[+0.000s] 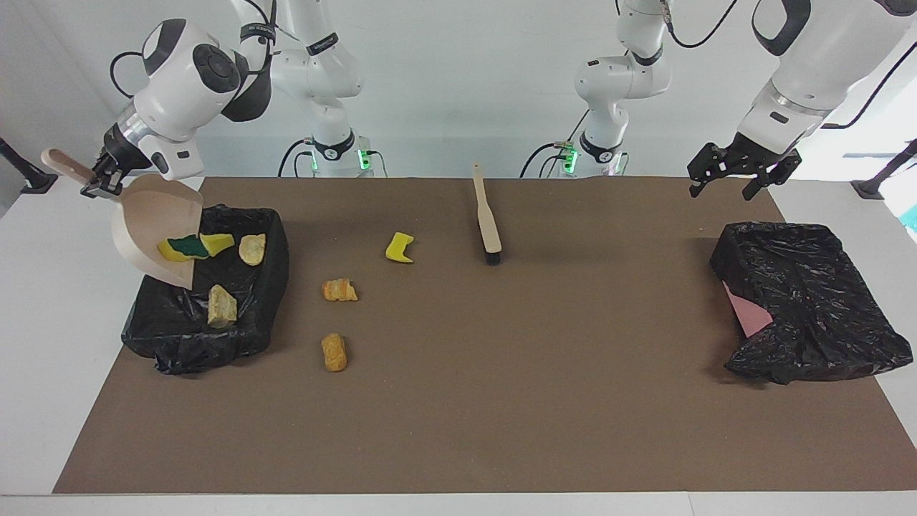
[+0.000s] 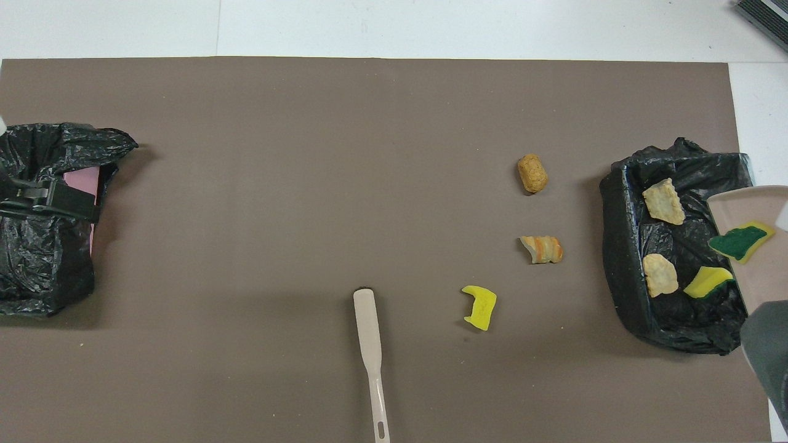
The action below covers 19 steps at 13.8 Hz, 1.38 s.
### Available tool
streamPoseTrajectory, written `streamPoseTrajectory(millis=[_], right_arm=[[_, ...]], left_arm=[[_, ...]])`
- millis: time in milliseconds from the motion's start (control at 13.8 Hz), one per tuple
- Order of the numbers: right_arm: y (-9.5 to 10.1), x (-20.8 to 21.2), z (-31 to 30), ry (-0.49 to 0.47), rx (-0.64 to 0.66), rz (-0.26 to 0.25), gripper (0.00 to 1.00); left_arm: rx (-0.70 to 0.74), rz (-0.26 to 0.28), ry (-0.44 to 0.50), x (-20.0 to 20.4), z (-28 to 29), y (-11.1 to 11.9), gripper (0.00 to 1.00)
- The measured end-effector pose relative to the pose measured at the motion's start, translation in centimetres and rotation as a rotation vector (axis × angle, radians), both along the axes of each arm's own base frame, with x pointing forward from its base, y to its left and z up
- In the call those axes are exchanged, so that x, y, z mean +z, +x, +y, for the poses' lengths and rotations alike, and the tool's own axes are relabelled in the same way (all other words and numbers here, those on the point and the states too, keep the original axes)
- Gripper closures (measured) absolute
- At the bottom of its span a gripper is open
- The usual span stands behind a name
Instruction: Sweep and dump trash in bin
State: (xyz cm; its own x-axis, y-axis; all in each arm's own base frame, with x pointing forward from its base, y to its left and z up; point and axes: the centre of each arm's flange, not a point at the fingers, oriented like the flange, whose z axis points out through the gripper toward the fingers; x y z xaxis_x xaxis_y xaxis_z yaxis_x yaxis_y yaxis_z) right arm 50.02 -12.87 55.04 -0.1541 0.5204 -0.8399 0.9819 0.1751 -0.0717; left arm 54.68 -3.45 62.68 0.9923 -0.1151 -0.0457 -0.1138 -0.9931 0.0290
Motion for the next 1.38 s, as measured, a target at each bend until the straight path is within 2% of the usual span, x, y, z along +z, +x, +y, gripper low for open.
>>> streamPoseTrajectory(millis=[290, 798, 1016, 1161, 1379], right_arm=[[-0.4, 0.2, -0.1, -0.051, 0.017, 0.01, 0.68], [-0.3, 0.5, 1.3, -0.082, 0.038, 0.019, 0.68], [-0.2, 1.6, 1.6, -0.086, 0.04, -0.001, 0.68], [0.1, 3.0, 1.7, -0.063, 0.032, -0.034, 0.68], [1.0, 4.2, 2.0, 0.066, -0.024, -0.083, 0.68]], left_arm=[[0.0, 0.001, 0.0, -0.1, 0.0, 0.0, 0.0], [0.0, 0.002, 0.0, -0.1, 0.0, 0.0, 0.0], [0.0, 0.003, 0.0, -0.1, 0.0, 0.0, 0.0], [0.0, 0.007, 0.0, -0.1, 0.0, -0.1, 0.0], [-0.01, 0.01, 0.0, -0.1, 0.0, -0.1, 0.0]])
